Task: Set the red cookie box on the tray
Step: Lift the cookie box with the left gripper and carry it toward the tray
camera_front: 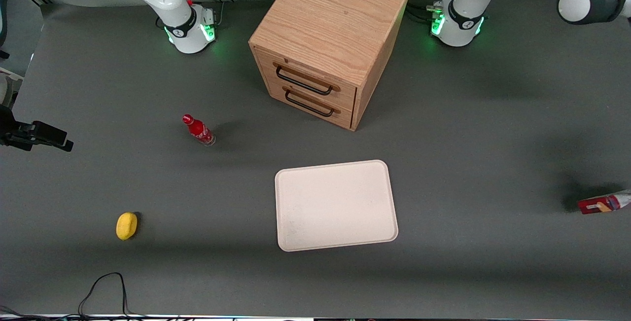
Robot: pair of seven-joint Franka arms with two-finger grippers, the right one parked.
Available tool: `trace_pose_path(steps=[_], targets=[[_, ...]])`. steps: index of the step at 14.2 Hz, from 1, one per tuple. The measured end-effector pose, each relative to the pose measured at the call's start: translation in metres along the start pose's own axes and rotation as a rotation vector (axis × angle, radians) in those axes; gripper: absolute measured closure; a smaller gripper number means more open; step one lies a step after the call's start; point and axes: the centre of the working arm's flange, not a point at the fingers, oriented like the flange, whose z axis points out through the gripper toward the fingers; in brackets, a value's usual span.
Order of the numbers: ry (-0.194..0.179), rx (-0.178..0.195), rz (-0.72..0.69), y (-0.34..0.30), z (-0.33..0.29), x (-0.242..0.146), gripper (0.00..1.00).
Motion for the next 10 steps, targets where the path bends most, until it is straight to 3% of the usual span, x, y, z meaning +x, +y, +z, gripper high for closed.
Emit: trace_pose_path(steps=[4, 8, 10], targets=[[-0.044, -0.052, -0.163, 0.038, -0.125, 0.012, 0.97], [-0.107, -0.081, -0.338, 0.091, -0.232, 0.054, 0.97], [-0.117, -0.095, -0.408, 0.113, -0.265, 0.071, 0.97]])
